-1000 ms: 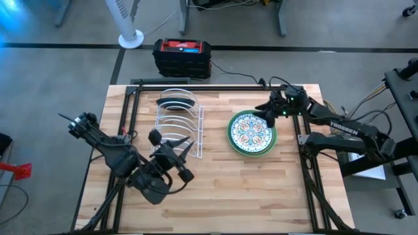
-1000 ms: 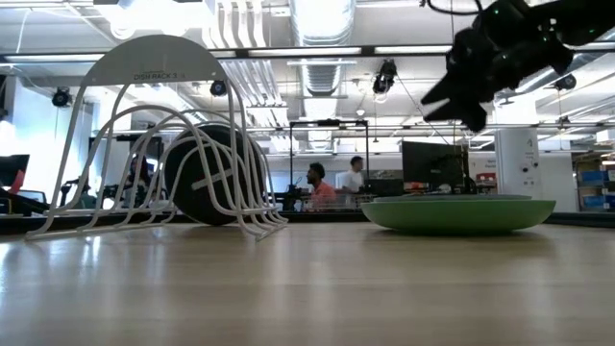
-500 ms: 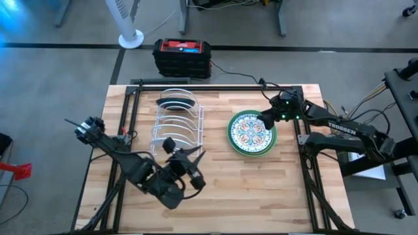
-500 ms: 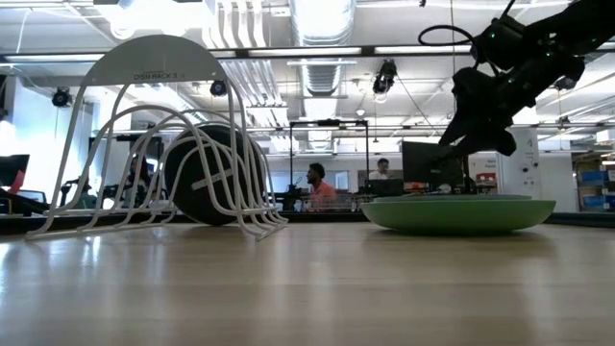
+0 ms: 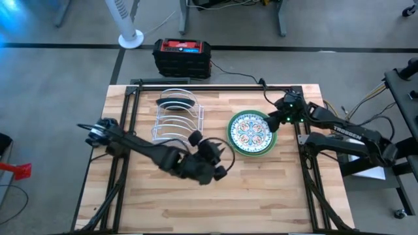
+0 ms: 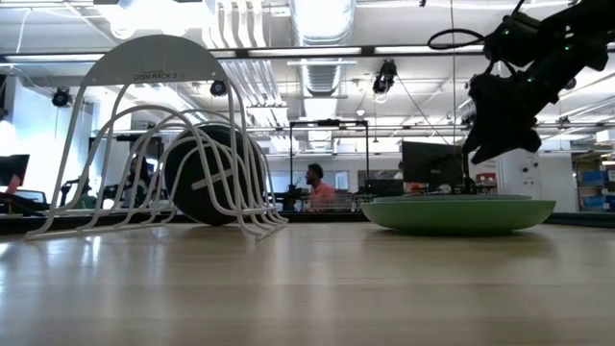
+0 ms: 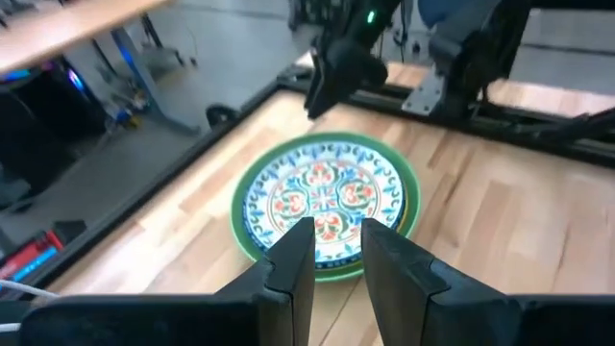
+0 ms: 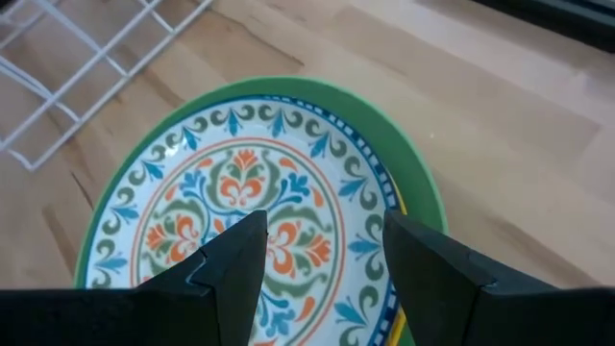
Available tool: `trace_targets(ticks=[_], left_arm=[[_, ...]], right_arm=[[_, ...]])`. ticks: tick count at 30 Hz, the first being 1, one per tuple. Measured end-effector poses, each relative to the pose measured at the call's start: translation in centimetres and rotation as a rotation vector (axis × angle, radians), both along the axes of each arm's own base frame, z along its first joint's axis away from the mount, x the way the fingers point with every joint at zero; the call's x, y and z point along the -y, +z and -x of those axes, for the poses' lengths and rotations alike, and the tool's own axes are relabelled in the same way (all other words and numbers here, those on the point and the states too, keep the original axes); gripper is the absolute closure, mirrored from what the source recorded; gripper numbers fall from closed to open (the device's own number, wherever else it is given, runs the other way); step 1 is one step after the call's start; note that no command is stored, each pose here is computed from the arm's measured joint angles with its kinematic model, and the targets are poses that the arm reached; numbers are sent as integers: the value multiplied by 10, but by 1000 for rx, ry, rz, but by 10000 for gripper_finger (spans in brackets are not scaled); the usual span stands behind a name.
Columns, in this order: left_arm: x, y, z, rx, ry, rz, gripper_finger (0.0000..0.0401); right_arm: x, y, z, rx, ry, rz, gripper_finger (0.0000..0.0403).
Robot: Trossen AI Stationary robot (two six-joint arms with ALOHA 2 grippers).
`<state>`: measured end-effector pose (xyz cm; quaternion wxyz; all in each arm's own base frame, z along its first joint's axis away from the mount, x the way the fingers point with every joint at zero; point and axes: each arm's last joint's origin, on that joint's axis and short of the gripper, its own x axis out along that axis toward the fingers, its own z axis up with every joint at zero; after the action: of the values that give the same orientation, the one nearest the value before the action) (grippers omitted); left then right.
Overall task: Sort dishes
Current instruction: Put the white pattern plate in the dish rack
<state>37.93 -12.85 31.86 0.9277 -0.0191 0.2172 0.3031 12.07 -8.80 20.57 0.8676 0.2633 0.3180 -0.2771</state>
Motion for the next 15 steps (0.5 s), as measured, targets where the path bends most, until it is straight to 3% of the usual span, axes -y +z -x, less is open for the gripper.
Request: trace_targets(ticks=[15], left_arm=[[-43, -40, -38, -91, 29, 52, 324]], right_arm=[[-3, -10, 3, 7, -48, -65, 204]])
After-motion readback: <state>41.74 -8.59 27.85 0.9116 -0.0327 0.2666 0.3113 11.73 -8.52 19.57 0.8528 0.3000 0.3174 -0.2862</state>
